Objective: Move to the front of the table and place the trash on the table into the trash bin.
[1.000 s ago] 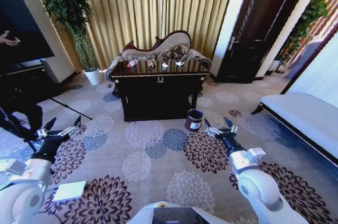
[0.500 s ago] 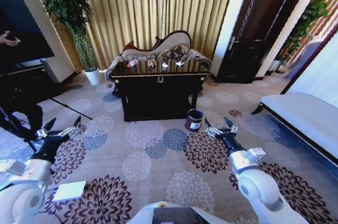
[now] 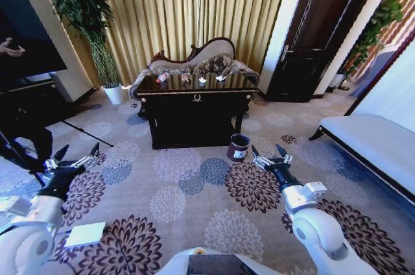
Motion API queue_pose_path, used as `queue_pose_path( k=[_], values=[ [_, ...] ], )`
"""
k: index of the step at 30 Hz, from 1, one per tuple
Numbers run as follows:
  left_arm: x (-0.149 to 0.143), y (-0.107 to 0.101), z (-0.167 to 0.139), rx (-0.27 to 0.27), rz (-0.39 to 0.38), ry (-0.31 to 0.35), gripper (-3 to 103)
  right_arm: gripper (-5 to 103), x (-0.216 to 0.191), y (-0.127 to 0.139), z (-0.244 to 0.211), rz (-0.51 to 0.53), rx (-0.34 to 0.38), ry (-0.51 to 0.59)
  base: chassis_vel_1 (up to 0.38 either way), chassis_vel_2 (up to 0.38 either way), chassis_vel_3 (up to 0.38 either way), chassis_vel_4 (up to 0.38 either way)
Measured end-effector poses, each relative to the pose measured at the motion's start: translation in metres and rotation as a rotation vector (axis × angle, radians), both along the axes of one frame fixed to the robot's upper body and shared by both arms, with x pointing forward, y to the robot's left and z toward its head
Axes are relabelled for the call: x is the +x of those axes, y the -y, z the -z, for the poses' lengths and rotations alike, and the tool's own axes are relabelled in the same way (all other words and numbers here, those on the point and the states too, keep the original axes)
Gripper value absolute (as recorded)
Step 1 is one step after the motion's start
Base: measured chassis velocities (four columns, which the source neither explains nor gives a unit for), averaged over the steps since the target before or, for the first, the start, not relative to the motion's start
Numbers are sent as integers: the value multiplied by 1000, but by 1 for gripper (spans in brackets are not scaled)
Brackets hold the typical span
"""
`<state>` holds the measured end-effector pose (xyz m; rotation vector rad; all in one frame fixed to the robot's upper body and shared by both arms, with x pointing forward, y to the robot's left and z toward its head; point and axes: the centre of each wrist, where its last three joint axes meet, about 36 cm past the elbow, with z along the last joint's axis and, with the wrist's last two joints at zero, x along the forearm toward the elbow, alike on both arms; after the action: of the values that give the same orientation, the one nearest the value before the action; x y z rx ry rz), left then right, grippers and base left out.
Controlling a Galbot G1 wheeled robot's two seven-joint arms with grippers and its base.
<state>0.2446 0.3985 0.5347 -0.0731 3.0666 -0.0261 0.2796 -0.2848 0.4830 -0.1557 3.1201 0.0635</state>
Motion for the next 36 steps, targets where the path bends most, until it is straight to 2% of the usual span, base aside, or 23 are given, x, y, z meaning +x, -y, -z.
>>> queue_pose_path(
  k=[15,36],
  values=[
    [0,0,-1,3,0,4,100,100,0,0,1,2,-11,-5,-15,21,14,-15],
    [-2,3,-3,6,6,8,100,100,1,1,1,2,-10,-2,-165,169,169,-166]
  ],
)
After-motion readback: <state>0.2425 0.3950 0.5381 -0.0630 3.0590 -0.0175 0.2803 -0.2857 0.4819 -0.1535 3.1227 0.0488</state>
